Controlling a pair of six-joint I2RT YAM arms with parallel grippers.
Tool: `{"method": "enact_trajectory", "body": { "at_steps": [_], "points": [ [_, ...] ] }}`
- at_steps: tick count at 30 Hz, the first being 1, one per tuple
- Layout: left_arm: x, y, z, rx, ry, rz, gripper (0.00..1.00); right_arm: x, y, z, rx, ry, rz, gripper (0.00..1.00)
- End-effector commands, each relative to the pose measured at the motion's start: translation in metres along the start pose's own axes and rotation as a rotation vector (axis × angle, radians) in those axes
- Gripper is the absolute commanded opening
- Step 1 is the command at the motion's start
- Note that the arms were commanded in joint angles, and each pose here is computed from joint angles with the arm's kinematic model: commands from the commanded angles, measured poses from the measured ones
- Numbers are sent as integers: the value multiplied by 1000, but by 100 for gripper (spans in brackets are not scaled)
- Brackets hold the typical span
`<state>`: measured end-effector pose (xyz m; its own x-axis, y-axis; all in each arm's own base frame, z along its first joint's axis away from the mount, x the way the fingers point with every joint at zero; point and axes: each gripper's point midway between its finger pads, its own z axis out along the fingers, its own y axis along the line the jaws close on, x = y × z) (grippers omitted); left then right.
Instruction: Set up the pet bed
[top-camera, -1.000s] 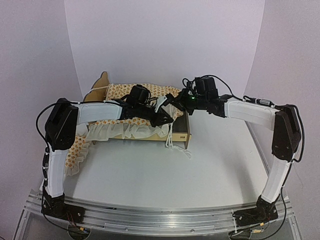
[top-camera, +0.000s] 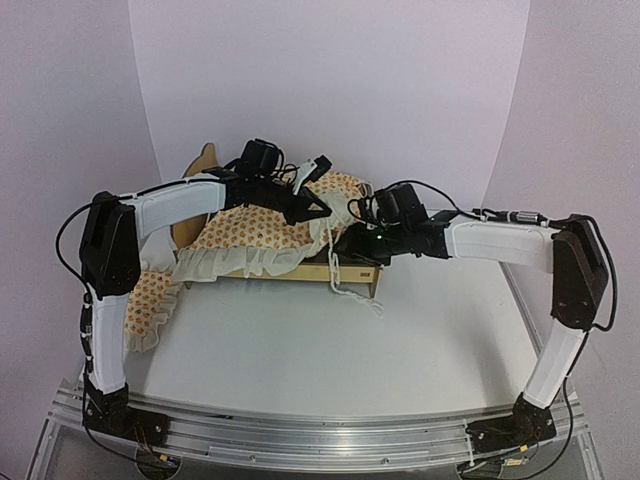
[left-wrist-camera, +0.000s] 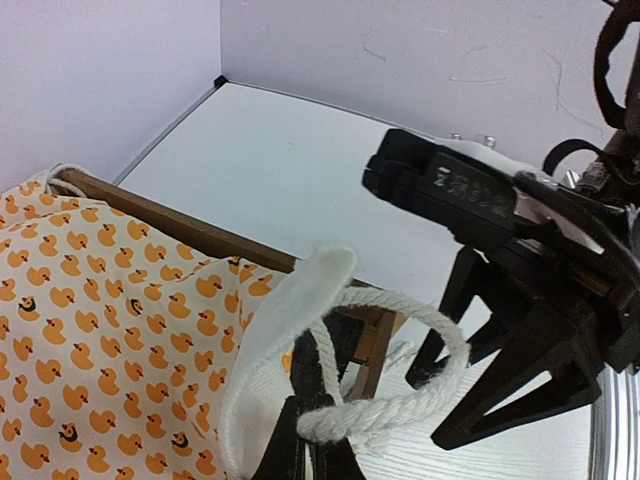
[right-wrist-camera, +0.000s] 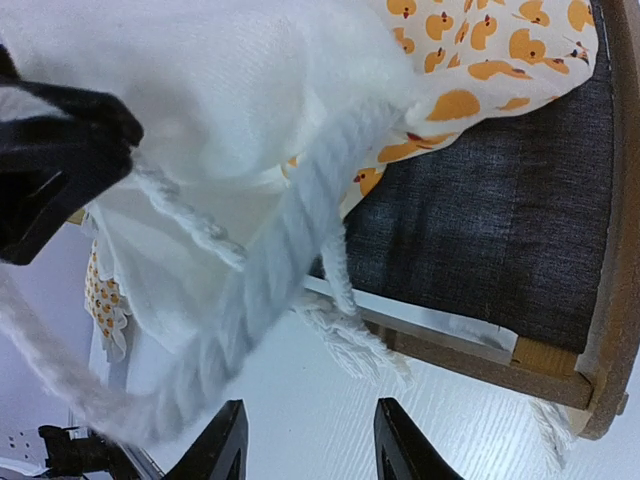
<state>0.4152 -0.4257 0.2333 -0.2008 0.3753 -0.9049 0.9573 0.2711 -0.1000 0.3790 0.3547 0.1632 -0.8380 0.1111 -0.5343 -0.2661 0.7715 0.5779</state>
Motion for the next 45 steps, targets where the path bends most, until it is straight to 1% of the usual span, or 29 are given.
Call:
{"method": "enact_trajectory", "body": {
  "at_steps": [1, 9, 12, 15, 20, 22, 23, 26, 28, 30, 33, 36, 38, 40, 42, 45],
  "points": [
    [-23, -18, -22, 42, -25, 57, 0, -19, 6, 15, -29, -73, -43, 45],
    [-30, -9, -32, 3, -25, 143, 0, -35, -7, 42, 31, -128, -17, 41],
    [-24, -6, -34, -12, -8, 172, 0, -47, 5, 41, -23, -167, -18, 43],
    [-18, -8, -33, -5, 0, 177, 0, -51, 10, 41, -65, -171, 6, 46],
    [-19, -6, -32, -10, -5, 174, 0, -53, 7, 45, -89, -180, 55, 45],
    [-22, -6, -33, -13, -11, 179, 0, -55, 3, 47, -78, -189, 69, 41],
    [-22, -6, -33, -14, -12, 182, 0, -56, 1, 47, -69, -193, 76, 37],
    [-25, -4, -33, -22, -16, 190, 0, -58, -10, 49, -32, -214, 97, 17],
    [-26, -3, -33, -25, -17, 193, 0, -61, -14, 46, -20, -224, 104, 10],
    [-26, -4, -34, -24, -16, 199, 0, -62, -16, 41, -17, -229, 100, 8],
    [-27, -1, -37, -31, -19, 206, 0, -64, -24, 30, 11, -253, 104, 11],
    [-30, 6, -38, -58, -26, 217, 0, -62, -28, 27, 23, -250, 105, 1],
    [-34, 9, -37, -74, -43, 222, 0, -59, -29, 24, 32, -236, 107, 0],
    [-45, 12, -37, -89, -87, 231, 0, -58, -32, 15, 59, -235, 112, 0],
    [-56, 15, -36, -99, -127, 235, 0, -53, -38, 2, 112, -214, 99, 0],
    [-72, 18, -35, -104, -163, 237, 0, -39, -48, -15, 197, -144, 46, 0]
  ]
}}
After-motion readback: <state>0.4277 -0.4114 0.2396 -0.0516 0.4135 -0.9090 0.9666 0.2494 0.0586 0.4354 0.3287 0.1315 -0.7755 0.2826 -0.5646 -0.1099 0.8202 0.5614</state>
